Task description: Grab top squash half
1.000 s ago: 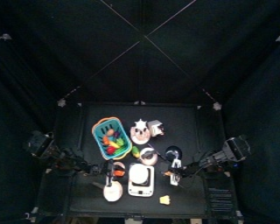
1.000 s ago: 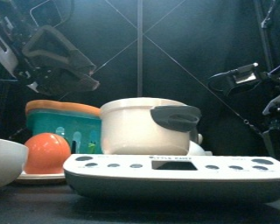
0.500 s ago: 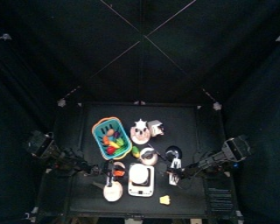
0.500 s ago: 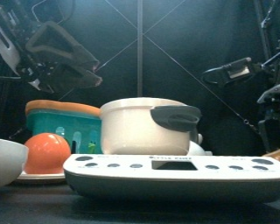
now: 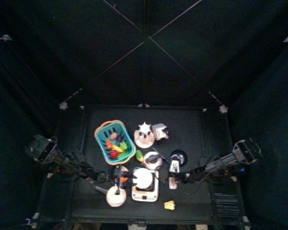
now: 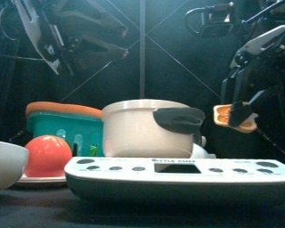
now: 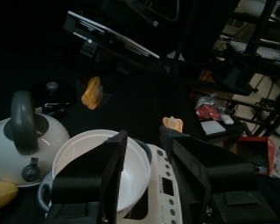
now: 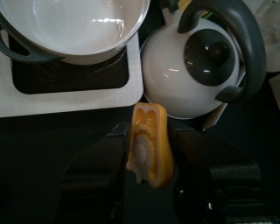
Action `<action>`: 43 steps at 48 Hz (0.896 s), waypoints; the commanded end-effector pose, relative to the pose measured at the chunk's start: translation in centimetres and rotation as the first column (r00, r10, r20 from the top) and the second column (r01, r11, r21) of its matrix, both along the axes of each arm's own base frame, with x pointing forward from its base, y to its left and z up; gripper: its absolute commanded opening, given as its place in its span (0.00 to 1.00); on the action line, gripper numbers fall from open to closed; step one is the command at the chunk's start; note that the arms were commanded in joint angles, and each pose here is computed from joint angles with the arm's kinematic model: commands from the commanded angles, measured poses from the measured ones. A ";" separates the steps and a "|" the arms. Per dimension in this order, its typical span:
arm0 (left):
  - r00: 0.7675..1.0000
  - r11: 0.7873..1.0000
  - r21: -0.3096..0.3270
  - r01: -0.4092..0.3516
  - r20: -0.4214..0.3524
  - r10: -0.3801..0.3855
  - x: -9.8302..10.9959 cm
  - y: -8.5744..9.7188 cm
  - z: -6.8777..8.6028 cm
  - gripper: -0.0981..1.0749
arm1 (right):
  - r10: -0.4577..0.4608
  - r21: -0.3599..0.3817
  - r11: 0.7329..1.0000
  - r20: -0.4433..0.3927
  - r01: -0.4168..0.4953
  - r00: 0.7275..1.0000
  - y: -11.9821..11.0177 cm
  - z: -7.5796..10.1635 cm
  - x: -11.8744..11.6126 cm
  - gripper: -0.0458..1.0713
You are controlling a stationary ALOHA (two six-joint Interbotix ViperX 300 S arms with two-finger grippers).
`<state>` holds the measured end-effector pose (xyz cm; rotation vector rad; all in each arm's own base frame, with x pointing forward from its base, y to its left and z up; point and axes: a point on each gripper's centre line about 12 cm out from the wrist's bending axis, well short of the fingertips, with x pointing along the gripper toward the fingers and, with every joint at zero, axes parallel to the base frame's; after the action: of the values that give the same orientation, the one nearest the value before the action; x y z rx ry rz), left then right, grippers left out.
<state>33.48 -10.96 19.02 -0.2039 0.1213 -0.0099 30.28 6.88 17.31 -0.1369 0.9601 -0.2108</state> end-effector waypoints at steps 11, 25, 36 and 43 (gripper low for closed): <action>1.000 1.000 -0.003 -0.006 0.012 0.006 -0.8 0.5 0.4 0.74 | -0.005 0.010 1.000 0.024 0.005 1.000 0.1 1.0 0.2 0.49; 1.000 1.000 -0.019 -0.009 -0.008 0.009 -3.4 1.2 0.1 0.74 | -0.008 -0.002 1.000 0.007 0.008 1.000 -0.1 0.4 0.2 0.49; 0.999 0.998 -0.047 -0.042 -0.017 0.041 -4.0 1.8 0.1 0.74 | -0.015 -0.002 1.000 -0.008 0.015 1.000 -0.3 -0.1 -0.2 0.49; 0.999 0.998 -0.045 -0.043 -0.019 0.042 -4.0 1.9 0.0 0.74 | -0.013 -0.003 1.000 -0.012 0.013 1.000 -0.3 -0.2 -0.2 0.49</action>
<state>29.30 -9.00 18.44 -0.2456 0.1586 0.0328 29.88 6.54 16.53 -0.1448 0.9905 -0.2253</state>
